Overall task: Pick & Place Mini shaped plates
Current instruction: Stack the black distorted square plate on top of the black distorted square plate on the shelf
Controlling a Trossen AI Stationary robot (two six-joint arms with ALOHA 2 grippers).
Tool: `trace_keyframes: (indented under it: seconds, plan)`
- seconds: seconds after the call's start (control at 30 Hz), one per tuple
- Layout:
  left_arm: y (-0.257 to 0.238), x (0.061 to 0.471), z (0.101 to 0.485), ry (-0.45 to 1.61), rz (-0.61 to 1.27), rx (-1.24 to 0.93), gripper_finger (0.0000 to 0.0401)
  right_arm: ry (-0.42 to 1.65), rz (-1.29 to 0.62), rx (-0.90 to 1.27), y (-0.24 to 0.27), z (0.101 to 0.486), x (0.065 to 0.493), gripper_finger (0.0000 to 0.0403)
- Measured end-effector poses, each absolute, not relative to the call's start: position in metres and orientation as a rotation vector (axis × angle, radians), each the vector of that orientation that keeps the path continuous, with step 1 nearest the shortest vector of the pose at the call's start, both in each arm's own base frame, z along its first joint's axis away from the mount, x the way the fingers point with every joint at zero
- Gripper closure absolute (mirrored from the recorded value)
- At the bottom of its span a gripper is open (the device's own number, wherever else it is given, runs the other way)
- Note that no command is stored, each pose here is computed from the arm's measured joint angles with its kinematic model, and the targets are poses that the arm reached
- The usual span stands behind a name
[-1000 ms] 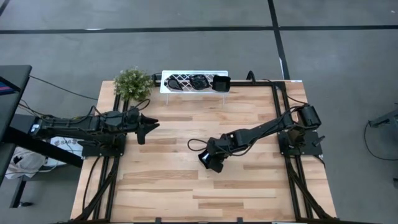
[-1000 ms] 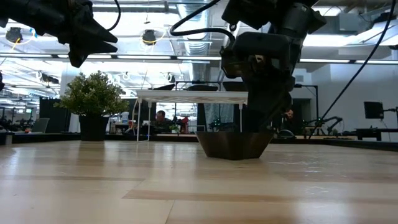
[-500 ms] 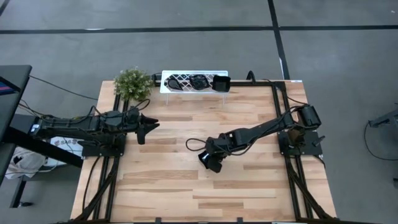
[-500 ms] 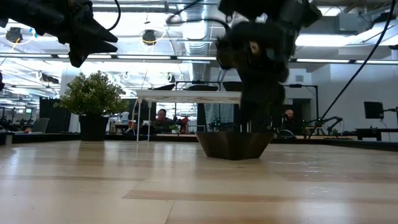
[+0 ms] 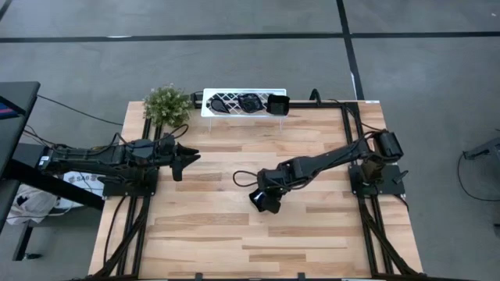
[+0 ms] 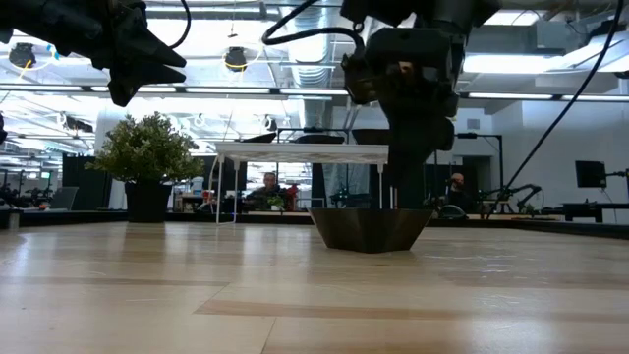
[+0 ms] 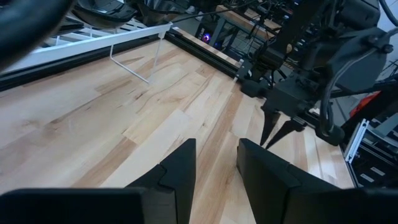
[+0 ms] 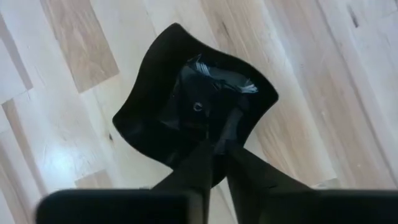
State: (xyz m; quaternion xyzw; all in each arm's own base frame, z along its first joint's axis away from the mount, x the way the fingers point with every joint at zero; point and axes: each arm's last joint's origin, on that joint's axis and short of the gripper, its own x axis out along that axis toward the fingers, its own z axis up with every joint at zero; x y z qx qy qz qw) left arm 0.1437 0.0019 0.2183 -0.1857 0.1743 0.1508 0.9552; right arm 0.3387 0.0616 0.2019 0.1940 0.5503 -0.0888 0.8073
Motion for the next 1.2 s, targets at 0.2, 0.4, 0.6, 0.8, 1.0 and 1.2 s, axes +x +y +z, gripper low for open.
trace_keyframes:
  seconds: [0.2,0.4,0.6,0.8,1.0,1.2]
  plan:
    - [0.002,0.144,0.218,0.354,0.306,-0.376,0.0280,1.220,-0.192,0.424,0.064,0.192,0.341,0.0311]
    - [0.002,0.144,0.218,0.354,0.306,-0.376,0.0280,1.290,-0.156,0.446,0.067,0.163,0.350,0.0283]
    - [0.002,0.144,0.218,0.354,0.306,-0.376,0.0280,1.265,-0.146,0.465,0.069,0.159,0.355,0.0271]
    - [0.002,0.144,0.218,0.354,0.307,-0.376,0.0280,1.263,-0.145,0.465,0.068,0.160,0.355,0.0308]
    - [0.002,0.144,0.218,0.354,0.307,-0.375,0.0280,1.270,-0.131,0.475,0.068,0.160,0.355,0.0346]
    - [0.002,0.144,0.218,0.354,0.307,-0.375,0.0280,1.272,-0.119,0.494,0.065,0.162,0.355,0.0353]
